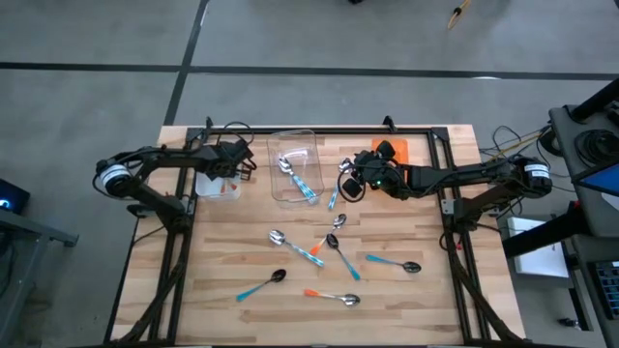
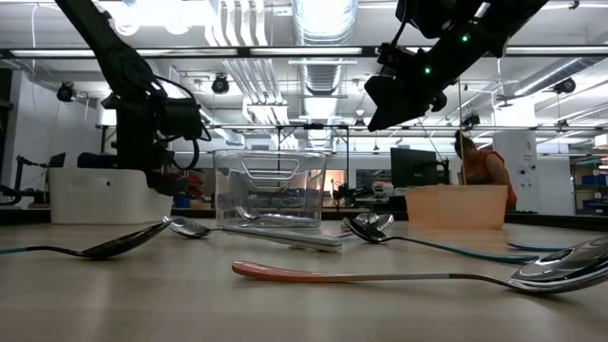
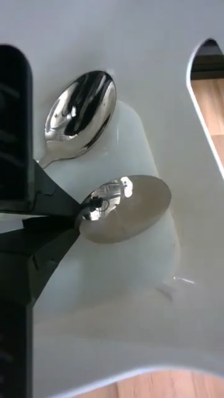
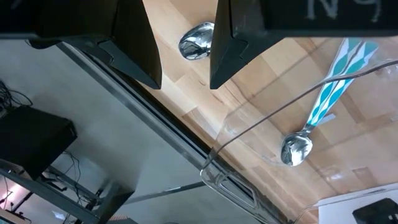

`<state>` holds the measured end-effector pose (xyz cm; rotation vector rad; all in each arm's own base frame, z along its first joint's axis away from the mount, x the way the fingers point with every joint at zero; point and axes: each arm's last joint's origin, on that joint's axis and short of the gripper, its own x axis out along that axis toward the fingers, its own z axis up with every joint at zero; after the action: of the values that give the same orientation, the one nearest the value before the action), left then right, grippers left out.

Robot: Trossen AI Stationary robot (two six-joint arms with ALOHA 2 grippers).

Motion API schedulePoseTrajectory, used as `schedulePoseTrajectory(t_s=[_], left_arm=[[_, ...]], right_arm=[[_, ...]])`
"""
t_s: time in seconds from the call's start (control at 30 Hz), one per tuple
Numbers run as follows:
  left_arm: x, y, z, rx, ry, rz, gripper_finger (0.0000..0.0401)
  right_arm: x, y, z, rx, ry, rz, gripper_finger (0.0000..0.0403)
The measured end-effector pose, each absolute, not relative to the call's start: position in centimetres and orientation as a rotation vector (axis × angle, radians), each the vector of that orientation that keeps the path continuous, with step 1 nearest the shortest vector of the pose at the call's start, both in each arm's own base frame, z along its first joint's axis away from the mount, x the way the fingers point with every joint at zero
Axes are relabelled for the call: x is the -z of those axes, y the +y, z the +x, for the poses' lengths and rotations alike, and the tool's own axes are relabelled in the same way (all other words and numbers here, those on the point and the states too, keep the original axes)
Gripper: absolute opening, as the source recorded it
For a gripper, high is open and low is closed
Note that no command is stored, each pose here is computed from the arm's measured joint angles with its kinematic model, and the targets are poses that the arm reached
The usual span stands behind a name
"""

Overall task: Sort silverware by color (type)
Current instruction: Remove the orange spoon from the white bin

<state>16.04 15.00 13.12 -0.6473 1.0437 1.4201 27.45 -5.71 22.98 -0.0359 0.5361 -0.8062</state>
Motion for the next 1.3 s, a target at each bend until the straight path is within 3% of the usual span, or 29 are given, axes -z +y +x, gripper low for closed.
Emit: schedulePoseTrajectory(t_s=[0.4,0.8,0.9,1.07,1.2,1.3], left_arm=[[-16.7,14.2,15.1,-1.384,0.907,-0.602,0.0002],[-23.7,11.6,13.0,-1.222,0.637,-0.399,0.0001],[-25.9,10.5,12.8,-1.032,0.487,-0.340,0.0001],[-28.9,8.3,13.6,-0.465,0.036,-0.200,0.0001],[-28.8,5.9,13.8,-0.051,-0.320,-0.040,0.0001],[-27.7,4.6,13.6,0.069,-0.493,0.014,0.0001]], right_arm=[[-23.0,-5.7,27.4,0.806,0.536,-0.036,0.0128],[-23.2,-5.7,27.6,0.799,0.507,-0.022,0.0128],[-23.5,-5.6,28.0,0.722,0.462,0.013,0.0128],[-24.9,-5.1,29.2,0.475,0.302,0.067,0.0128],[-25.8,-4.7,30.2,0.268,0.151,0.091,0.0128],[-26.4,-4.3,31.1,0.111,0.023,0.096,0.0128]])
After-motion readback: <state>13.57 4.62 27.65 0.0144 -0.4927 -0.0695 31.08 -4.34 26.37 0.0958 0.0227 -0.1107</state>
